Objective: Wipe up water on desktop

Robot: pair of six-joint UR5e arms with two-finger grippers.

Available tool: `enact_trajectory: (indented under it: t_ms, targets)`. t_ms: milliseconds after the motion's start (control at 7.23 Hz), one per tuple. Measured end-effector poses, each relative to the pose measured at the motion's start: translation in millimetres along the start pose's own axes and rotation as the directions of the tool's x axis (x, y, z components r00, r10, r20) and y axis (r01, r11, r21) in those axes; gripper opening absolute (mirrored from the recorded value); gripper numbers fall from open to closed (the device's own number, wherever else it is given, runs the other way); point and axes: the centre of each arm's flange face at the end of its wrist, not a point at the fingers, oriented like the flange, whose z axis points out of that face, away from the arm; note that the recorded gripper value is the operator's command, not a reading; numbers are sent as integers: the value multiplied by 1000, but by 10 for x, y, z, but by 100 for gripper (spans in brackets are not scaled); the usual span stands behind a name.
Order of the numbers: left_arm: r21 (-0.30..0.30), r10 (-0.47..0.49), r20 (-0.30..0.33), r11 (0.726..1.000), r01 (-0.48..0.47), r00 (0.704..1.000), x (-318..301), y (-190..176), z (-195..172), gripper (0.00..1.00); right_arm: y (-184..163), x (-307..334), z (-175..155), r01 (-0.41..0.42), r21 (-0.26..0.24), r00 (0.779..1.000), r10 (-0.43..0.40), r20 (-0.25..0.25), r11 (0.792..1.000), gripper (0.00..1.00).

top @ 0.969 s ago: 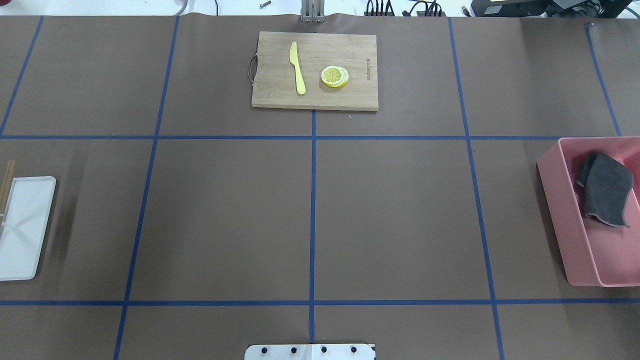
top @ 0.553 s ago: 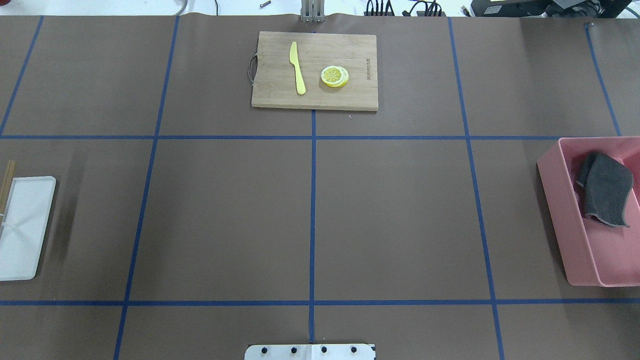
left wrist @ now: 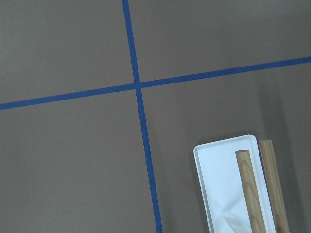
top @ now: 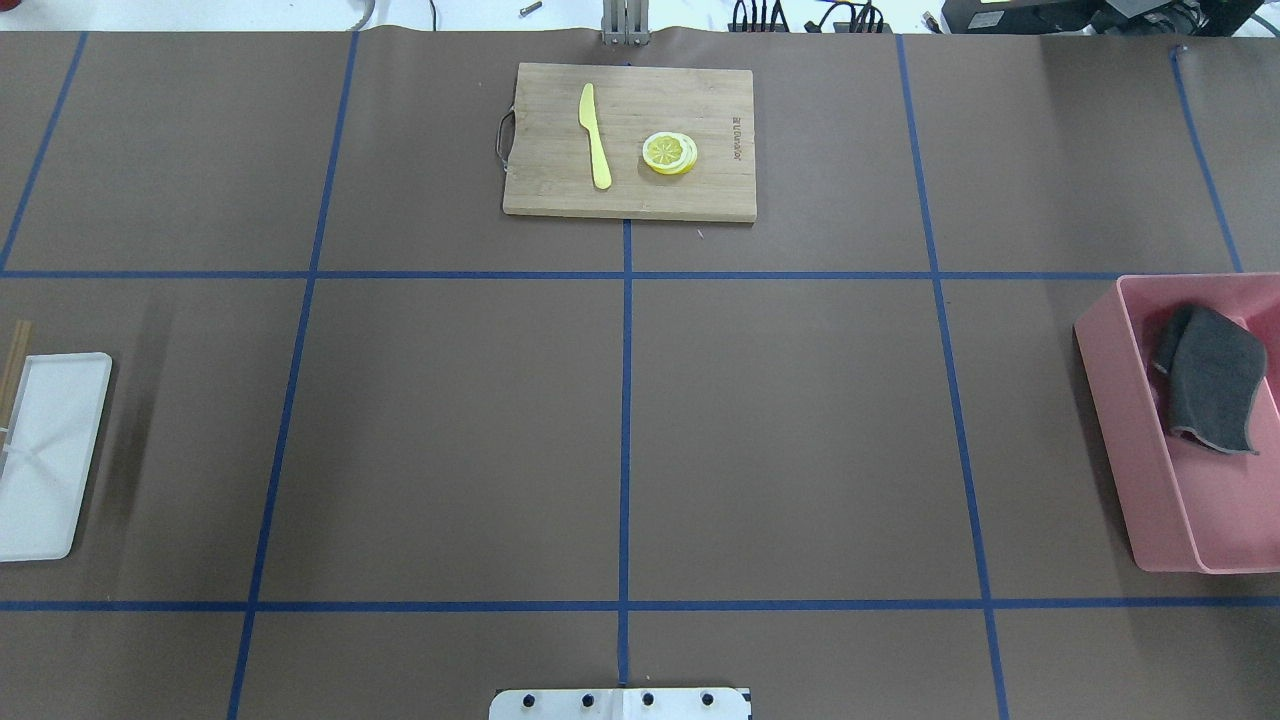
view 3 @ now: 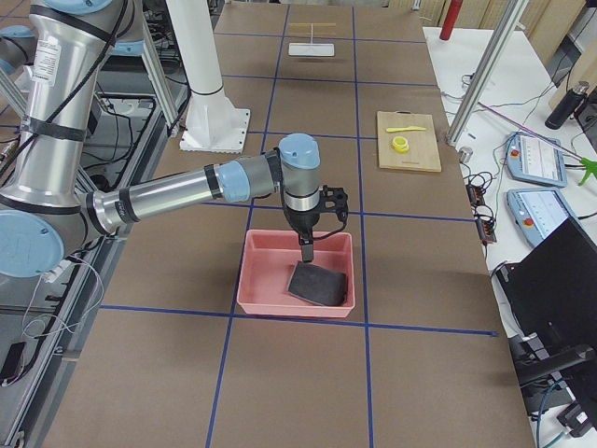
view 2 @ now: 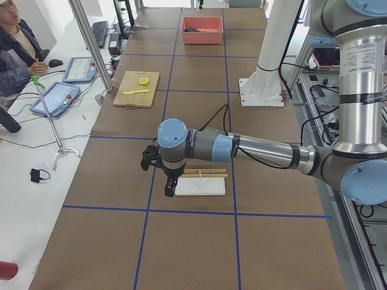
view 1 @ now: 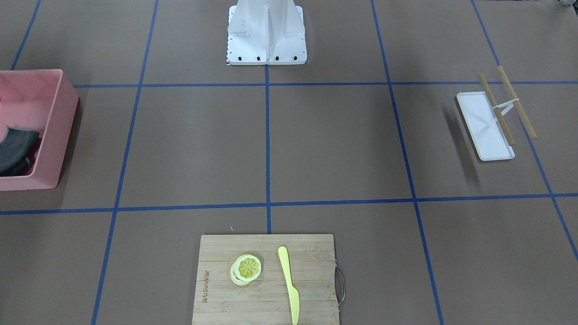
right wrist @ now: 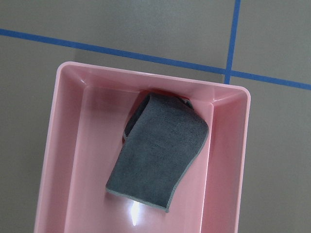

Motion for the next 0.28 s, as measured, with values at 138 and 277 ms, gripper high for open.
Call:
enact_trajectory:
  t_ms: [138, 277]
  targets:
    - [20, 1, 5, 1000, -1, 1000, 5, 14, -96, 98, -20, -5, 2, -4, 0, 1000, 4, 9, 1000, 100]
    - [35, -1, 6, 999, 0, 1000, 19, 82, -174, 98, -28, 17, 19, -11, -4, 1000, 11, 10, 1000, 100]
